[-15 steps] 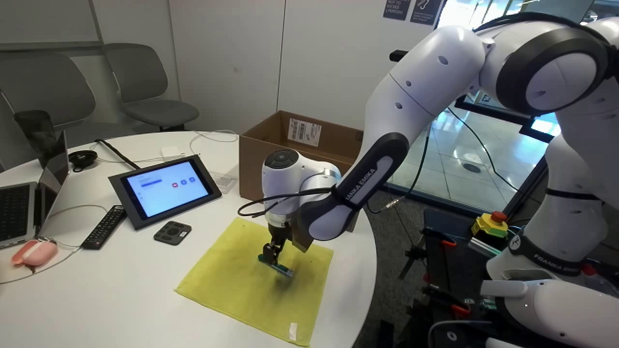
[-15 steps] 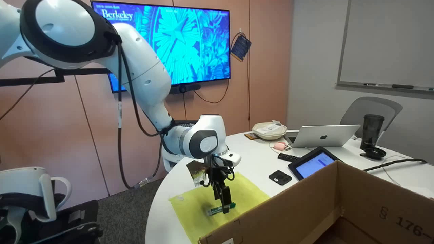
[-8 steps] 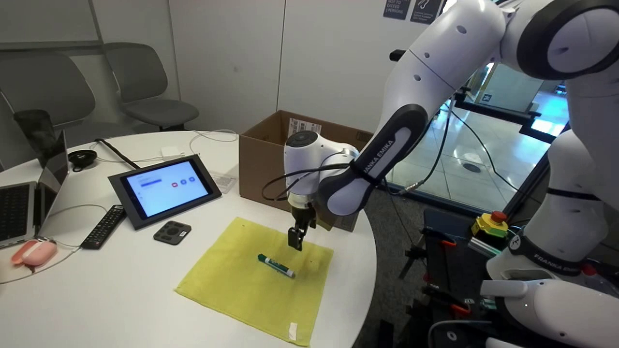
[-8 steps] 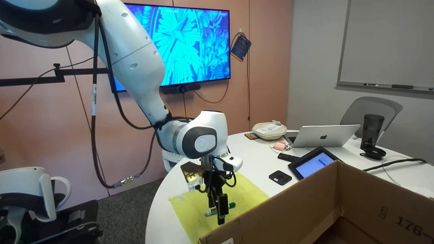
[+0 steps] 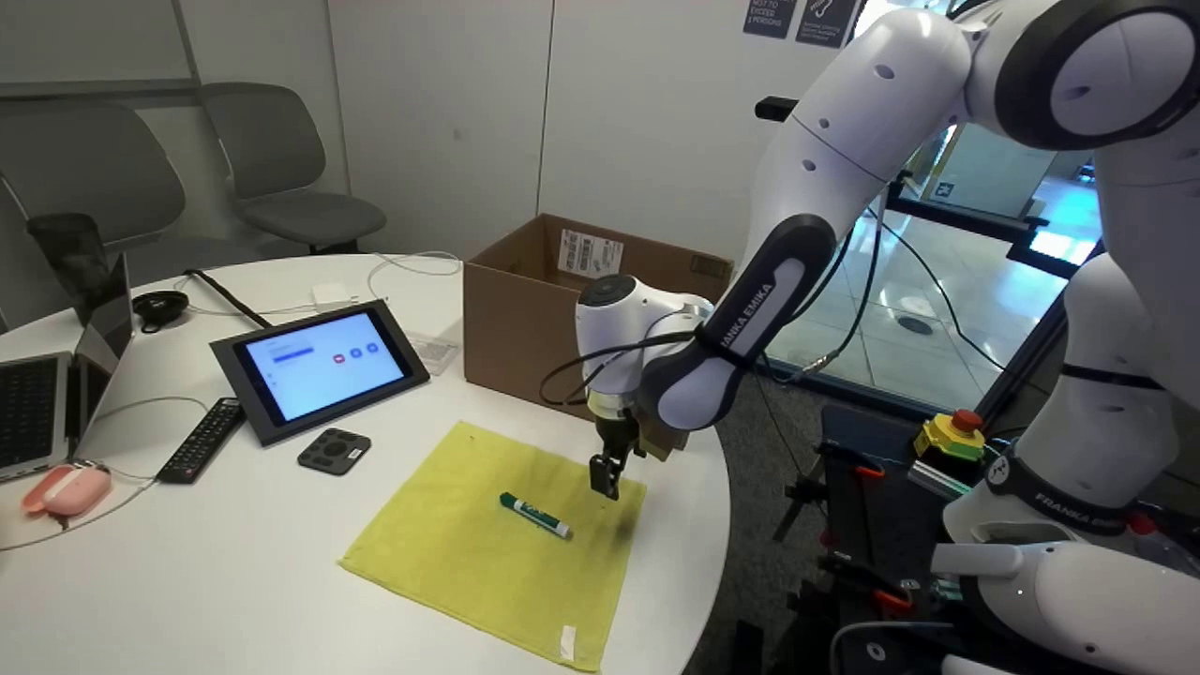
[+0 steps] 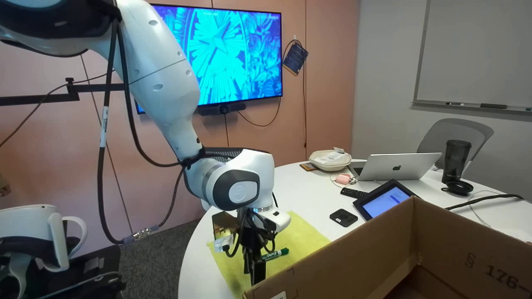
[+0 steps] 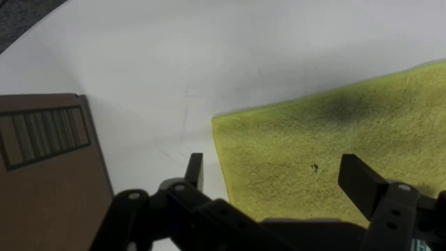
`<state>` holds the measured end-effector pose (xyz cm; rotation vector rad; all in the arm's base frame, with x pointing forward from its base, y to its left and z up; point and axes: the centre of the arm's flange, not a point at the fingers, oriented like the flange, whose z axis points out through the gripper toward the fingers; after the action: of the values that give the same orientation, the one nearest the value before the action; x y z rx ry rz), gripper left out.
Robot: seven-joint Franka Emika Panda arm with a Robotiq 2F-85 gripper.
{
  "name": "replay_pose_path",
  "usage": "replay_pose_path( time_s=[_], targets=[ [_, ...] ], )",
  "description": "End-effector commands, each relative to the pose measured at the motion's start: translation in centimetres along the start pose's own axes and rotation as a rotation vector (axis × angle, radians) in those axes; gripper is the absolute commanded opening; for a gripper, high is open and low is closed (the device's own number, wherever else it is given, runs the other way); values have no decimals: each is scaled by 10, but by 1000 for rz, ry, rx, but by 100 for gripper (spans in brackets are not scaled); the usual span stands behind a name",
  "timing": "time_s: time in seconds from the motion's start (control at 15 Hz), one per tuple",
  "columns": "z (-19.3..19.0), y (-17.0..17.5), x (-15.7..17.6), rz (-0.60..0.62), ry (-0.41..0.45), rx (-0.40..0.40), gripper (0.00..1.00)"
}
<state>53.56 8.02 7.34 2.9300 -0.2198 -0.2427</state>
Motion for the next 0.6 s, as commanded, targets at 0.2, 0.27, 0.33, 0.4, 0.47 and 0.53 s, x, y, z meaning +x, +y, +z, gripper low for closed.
replay_pose_path(
  time_s=[0.2,0.27,0.33,0.4,0.47,0.53],
  targets=[
    [44,-2,-3,96,-54,18,100],
    [49,-1,-1,107,-64,26,100],
    [54,0,0,117,-72,33,100],
    [56,2,2,126,-77,43,100],
    [58,4,5,138,-81,50,100],
    [59,5,8,145,-83,64,100]
  ],
)
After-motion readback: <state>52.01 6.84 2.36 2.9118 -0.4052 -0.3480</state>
